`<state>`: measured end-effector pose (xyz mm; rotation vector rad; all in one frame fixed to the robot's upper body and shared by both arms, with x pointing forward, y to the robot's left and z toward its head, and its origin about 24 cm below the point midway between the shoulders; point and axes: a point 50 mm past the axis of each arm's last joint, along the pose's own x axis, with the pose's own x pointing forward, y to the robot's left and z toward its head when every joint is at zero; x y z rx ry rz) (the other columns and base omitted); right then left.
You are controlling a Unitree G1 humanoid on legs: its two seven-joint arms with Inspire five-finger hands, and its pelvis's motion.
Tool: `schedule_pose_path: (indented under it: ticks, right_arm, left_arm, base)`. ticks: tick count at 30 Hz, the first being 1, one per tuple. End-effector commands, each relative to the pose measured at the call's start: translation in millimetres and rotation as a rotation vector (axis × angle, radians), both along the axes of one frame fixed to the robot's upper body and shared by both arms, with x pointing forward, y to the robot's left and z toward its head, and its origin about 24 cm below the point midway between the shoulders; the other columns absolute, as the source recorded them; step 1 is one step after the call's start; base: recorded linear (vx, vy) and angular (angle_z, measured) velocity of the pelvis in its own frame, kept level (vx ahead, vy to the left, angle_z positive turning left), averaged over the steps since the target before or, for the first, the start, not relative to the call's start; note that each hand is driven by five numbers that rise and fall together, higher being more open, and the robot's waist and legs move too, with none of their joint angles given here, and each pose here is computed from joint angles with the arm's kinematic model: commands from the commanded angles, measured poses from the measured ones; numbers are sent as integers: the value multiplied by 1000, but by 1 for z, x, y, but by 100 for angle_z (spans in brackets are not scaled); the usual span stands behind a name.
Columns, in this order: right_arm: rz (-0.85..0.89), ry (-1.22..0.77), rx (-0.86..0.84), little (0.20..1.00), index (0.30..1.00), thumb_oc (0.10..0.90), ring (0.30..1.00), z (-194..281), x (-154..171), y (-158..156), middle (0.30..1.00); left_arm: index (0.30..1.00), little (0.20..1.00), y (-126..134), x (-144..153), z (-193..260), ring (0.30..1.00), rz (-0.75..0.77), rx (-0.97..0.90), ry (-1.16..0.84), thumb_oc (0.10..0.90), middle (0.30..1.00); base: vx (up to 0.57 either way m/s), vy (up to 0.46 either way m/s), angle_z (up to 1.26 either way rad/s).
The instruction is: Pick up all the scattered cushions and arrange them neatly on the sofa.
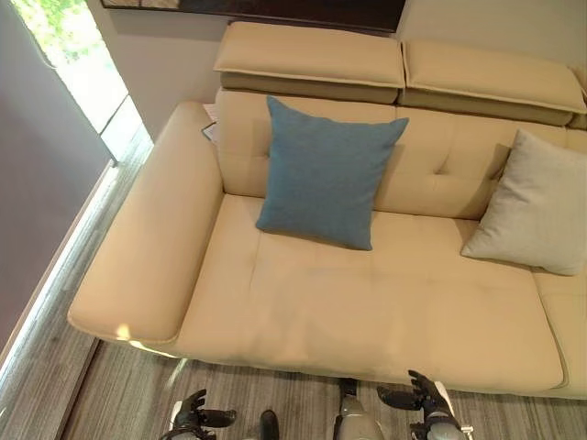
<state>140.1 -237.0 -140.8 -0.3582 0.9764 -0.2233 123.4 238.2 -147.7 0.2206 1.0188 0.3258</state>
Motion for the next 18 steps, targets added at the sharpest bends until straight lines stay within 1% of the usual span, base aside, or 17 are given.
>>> schedule_pose_path:
  ticks: [1,2,6,9,11,14,18]
  right_arm:
    - [-3,-144,-55,900,900,800,900,20,24,-16,900]
    - [-25,-82,-39,900,900,800,900,11,13,-14,900]
    - [-19,-16,-31,900,900,800,900,3,3,-9,900]
    - [6,17,-39,900,900,800,900,1,0,-8,900]
    - [0,46,-35,900,900,800,900,-3,-6,-8,900]
    - [-3,58,-37,900,900,800,900,-4,-9,-8,900]
    - [-19,113,-52,900,900,800,900,-8,-23,-12,900]
  left_arm:
    - [900,900,15,-10,1,900,-24,61,27,800,900]
    - [900,900,17,-17,-1,900,-46,74,72,800,900]
    - [900,900,14,-28,-6,900,-72,79,125,800,900]
    - [900,900,12,-25,-6,900,-103,87,133,800,900]
    - [900,900,9,-20,-6,900,-123,85,127,800,900]
    - [900,900,7,-18,-6,900,-132,85,125,800,900]
    - [900,900,2,-14,-6,900,-159,77,114,800,900]
  base:
    - [-152,68,-31]
    - [-102,-16,-20]
    - [-39,-81,-53]
    - [-37,-70,-14]
    - [-24,-73,5]
    - [1,-34,12]
    - [9,-18,0]
